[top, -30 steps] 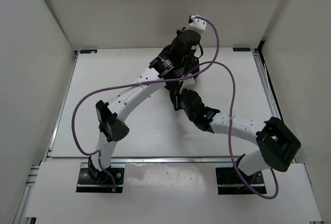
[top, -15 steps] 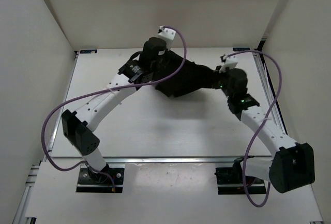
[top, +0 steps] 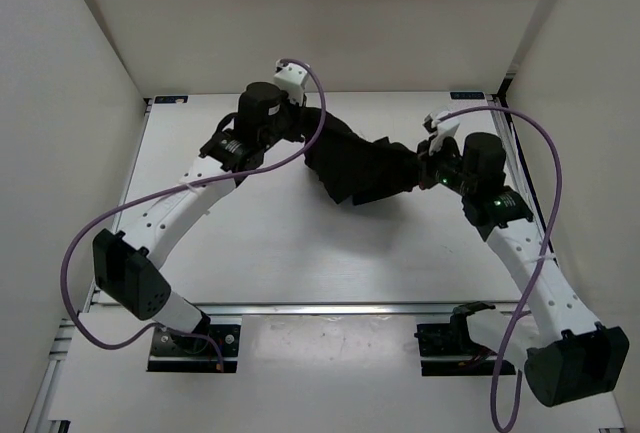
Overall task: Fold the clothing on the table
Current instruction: Flatten the skirt out
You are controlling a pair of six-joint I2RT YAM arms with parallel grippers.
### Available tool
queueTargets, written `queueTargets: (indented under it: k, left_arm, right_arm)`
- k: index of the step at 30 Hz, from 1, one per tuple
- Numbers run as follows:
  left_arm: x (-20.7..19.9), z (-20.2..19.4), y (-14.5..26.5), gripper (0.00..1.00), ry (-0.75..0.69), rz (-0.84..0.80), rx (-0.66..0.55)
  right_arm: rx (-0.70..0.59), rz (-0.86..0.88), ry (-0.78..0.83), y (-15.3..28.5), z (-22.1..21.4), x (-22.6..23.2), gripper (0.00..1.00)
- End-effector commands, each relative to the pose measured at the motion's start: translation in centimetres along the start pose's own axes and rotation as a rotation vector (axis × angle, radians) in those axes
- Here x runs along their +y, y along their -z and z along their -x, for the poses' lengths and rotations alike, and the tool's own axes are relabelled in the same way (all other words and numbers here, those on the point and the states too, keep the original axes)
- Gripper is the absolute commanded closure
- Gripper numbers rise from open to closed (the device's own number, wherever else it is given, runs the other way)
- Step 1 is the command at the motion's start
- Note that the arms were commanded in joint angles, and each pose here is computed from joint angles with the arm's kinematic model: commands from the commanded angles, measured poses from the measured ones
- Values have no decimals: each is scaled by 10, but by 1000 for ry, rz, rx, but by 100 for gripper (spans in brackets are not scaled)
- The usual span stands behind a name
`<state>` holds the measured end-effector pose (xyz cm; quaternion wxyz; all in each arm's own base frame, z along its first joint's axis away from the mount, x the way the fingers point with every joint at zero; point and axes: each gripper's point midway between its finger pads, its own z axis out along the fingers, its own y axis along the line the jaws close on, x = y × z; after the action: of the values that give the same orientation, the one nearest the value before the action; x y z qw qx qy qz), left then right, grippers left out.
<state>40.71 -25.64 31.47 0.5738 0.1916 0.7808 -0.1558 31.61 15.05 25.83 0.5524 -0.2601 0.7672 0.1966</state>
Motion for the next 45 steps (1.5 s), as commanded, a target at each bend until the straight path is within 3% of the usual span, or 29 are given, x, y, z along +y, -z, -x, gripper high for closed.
queueTargets:
  k: [1, 5, 9, 12, 15, 18, 20, 22, 25, 27, 28, 29, 30, 31, 32, 33, 34, 35, 37, 39, 42, 45]
  left_arm:
    - [-9, 41, 36, 100, 29, -26, -138]
    - [3, 39, 38, 100, 79, -16, -135]
    - [20, 26, -5, 100, 135, -42, -66]
    - [29, 42, -46, 100, 108, -24, -72]
    - [35, 110, -67, 100, 35, 33, -188]
    - [30, 209, -46, 100, -3, 77, -439]
    - [23, 232, -25, 100, -16, 83, -511]
    - [15, 227, -9, 100, -45, 104, -520]
    - [4, 185, 20, 100, -63, 126, -494]
    - [4, 131, 40, 100, -34, 130, -414]
    - [2, 80, 31, 100, -27, 124, -316]
    - [3, 76, 52, 100, -9, 117, -325]
    - [-1, 35, 59, 98, 21, 87, -261]
    - [-3, -18, 56, 73, 28, 68, -158]
    - [-9, -27, 72, 41, 64, 36, -157]
    - [-14, -71, 81, 29, 58, 10, -75]
    - [-20, -115, 86, 2, 80, -12, 17]
    - [-25, -121, 97, 1, 134, -35, 14]
    - [-33, -170, 118, 2, 180, -90, 119]
    - [-36, -184, 133, 1, 216, -106, 149]
    - [-21, -169, 149, 1, 240, -58, 98]
    - [8, -145, 150, 1, 238, 8, 47]
  right_arm:
    - [-27, -2, 35, 14, 7, -7, 100]
    - [-20, -67, -18, 12, 3, -43, 100]
    - [26, -96, -77, -21, -3, -79, 99]
    - [3, -112, -91, -49, 25, -113, 100]
    - [-115, -158, -29, -62, 87, -138, 100]
    - [-253, -193, 69, -56, 141, -140, 100]
    - [-323, -191, 148, -45, 162, -129, 100]
    - [-380, -188, 227, -25, 172, -109, 100]
    - [-384, -122, 389, -7, 148, -66, 100]
    - [-278, -9, 437, -7, 89, -39, 100]
    - [-280, 13, 463, 4, 84, -29, 100]
    - [-228, 51, 480, 10, 56, -20, 100]
    - [-113, 79, 475, 10, 14, -13, 95]
    - [-100, 76, 503, 19, 7, -5, 85]
    - [-20, 34, 503, 29, -21, -6, 78]
    - [53, 52, 488, 35, -45, 0, 58]
    - [94, 23, 506, 45, -62, -2, 46]
    - [140, -16, 507, 57, -76, -6, 42]
    - [212, -81, 525, 73, -93, -16, 31]
    - [245, -146, 572, 86, -98, -26, 29]
    - [192, -206, 584, 95, -80, -29, 27]
    - [186, -146, 531, 93, -71, -13, 27]
